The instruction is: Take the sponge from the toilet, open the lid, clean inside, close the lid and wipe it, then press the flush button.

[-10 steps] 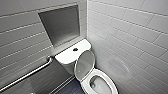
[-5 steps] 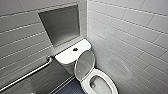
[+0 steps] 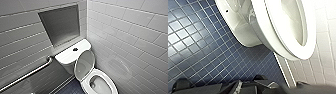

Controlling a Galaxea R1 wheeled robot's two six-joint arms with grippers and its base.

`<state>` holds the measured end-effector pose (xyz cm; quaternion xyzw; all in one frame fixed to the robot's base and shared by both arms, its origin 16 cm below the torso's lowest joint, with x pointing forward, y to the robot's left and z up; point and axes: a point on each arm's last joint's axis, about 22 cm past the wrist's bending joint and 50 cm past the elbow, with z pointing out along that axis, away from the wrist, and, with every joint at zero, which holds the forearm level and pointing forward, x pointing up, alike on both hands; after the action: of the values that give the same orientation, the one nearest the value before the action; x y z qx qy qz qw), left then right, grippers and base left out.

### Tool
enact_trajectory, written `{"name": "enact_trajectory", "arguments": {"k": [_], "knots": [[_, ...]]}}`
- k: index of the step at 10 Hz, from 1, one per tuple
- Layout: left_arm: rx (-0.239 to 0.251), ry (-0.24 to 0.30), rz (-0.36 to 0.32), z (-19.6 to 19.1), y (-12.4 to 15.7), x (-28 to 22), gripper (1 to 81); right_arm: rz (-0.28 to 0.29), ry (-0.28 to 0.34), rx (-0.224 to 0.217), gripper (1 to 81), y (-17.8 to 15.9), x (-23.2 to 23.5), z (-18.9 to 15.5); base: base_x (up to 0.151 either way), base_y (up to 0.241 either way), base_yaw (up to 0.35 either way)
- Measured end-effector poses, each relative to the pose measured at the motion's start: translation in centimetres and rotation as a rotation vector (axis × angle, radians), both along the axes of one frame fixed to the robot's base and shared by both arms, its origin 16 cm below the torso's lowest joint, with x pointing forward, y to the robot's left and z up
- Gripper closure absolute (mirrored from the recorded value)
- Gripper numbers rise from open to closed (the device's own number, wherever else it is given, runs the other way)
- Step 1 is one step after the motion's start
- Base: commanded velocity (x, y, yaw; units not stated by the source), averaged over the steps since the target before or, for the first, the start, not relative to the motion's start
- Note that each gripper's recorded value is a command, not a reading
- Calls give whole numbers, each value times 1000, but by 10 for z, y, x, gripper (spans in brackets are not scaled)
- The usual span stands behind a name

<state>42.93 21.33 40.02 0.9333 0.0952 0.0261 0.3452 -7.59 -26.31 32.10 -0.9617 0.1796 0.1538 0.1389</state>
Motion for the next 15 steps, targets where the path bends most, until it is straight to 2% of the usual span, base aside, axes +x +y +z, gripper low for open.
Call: {"name": "enact_trajectory", "arguments": {"k": [3, 5, 8, 9, 11, 12, 14, 15], "knots": [[-31, -20, 102, 24, 2, 67, 10, 48, -13, 40, 811, 1, 9, 11, 0, 0, 0], [-49, -20, 188, 37, 6, 110, 10, 42, -4, 47, 811, 2, 12, 16, 0, 0, 0], [-47, -2, 342, 34, 18, 157, 10, 37, -6, 41, 811, 1, 16, 13, 0, 0, 0], [-55, 16, 406, 34, 21, 172, 10, 45, -6, 28, 811, -3, 14, 11, 0, 0, 0], [-58, 7, 531, 37, 31, 199, 10, 63, -5, -8, 811, -13, 11, 3, 0, 0, 0], [-70, 3, 570, 44, 32, 213, 10, 63, -6, -10, 811, -9, 10, 1, 0, 0, 0], [-99, 0, 660, 55, 32, 239, 10, 56, -7, 24, 811, 19, 8, 2, 0, 0, 0], [-100, -19, 675, 60, 33, 249, 10, 55, -8, 32, 811, 26, 8, 2, 0, 0, 0]]}}
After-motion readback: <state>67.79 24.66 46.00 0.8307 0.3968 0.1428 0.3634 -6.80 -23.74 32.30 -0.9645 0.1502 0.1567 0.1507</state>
